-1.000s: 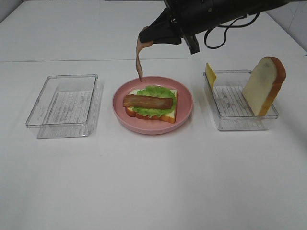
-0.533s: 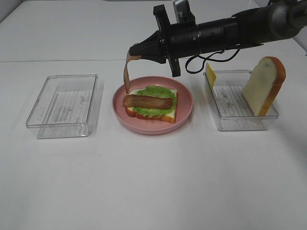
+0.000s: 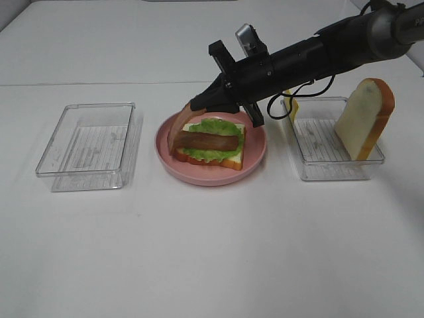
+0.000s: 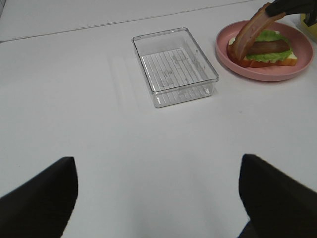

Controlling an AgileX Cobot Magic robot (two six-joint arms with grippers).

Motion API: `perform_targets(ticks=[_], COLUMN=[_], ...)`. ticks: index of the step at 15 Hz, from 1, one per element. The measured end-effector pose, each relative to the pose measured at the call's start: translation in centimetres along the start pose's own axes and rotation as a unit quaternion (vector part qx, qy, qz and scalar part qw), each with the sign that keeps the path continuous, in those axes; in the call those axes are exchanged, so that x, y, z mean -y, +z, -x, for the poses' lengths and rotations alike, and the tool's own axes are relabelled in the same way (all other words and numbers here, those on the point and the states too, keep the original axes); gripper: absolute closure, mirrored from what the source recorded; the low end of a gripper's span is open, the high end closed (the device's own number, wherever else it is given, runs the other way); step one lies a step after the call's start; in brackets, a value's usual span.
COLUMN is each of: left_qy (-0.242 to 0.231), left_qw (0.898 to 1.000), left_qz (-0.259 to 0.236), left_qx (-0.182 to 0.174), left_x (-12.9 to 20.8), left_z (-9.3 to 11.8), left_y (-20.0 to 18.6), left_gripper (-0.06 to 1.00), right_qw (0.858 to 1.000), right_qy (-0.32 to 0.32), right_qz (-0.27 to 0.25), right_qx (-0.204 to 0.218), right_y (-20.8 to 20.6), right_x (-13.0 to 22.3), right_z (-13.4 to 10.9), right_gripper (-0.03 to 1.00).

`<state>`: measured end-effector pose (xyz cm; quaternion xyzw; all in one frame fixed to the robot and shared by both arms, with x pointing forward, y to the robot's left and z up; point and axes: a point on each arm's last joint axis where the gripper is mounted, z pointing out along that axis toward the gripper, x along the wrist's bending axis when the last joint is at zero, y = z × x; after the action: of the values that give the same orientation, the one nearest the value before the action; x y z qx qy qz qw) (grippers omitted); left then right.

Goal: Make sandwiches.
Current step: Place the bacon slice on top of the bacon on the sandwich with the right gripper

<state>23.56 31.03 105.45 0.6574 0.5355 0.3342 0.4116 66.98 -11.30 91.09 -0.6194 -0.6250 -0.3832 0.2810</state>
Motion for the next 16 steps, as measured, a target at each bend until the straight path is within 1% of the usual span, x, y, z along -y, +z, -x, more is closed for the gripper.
perform_targets(ticks=[2, 5, 6, 7, 9, 10, 11, 12, 13, 14, 15, 16], left_qy=[0.000, 0.000, 0.000, 0.000, 0.000, 0.000, 0.000, 0.000, 0.000, 0.000, 0.000, 0.000], left_qw=[1.000, 1.000, 1.000, 1.000, 1.000, 1.000, 1.000, 1.000, 1.000, 1.000, 1.000, 1.000], left_qz=[0.000, 0.000, 0.000, 0.000, 0.000, 0.000, 0.000, 0.000, 0.000, 0.000, 0.000, 0.000], left_qx=[0.000, 0.000, 0.000, 0.000, 0.000, 0.000, 0.000, 0.000, 0.000, 0.000, 0.000, 0.000], left_x=[0.0, 0.0, 0.0, 0.0, 0.0, 0.0, 0.0, 0.0, 0.0, 0.0, 0.0, 0.0], left_z=[0.0, 0.0, 0.0, 0.0, 0.0, 0.0, 0.0, 0.0, 0.0, 0.0, 0.0, 0.0], left_y=[0.0, 0.0, 0.0, 0.0, 0.0, 0.0, 0.0, 0.0, 0.0, 0.0, 0.0, 0.0], left_gripper=[0.11, 0.11, 0.11, 0.11, 0.11, 0.11, 0.11, 0.11, 0.11, 0.11, 0.11, 0.11], right_qw=[0.999, 0.991, 0.989, 0.985, 0.982, 0.981, 0.980, 0.978, 0.977, 0.976, 0.973, 0.970], right_qy=[-0.011, -0.057, -0.063, -0.075, -0.085, -0.086, -0.090, -0.097, -0.100, -0.103, -0.117, -0.128], right_qz=[0.006, 0.036, 0.041, 0.048, 0.046, 0.047, 0.049, 0.050, 0.051, 0.052, 0.060, 0.066], right_qx=[0.037, 0.116, 0.127, 0.150, 0.164, 0.166, 0.170, 0.178, 0.181, 0.184, 0.191, 0.196], right_y=[-0.3, -2.0, -2.4, -2.7, -2.8, -2.8, -2.9, -2.9, -2.9, -3.0, -3.3, -3.7], right_x=[-0.1, -0.6, -0.7, -0.9, -0.9, -1.0, -1.0, -1.1, -1.1, -1.1, -1.3, -1.4], right_z=[0.3, -0.3, -0.5, -0.5, -0.3, -0.3, -0.2, -0.1, 0.0, 0.0, -0.2, -0.7], right_gripper=[0.96, 0.96, 0.96, 0.96, 0.96, 0.92, 0.86, 0.64, 0.53, 0.49, 0.42, 0.40])
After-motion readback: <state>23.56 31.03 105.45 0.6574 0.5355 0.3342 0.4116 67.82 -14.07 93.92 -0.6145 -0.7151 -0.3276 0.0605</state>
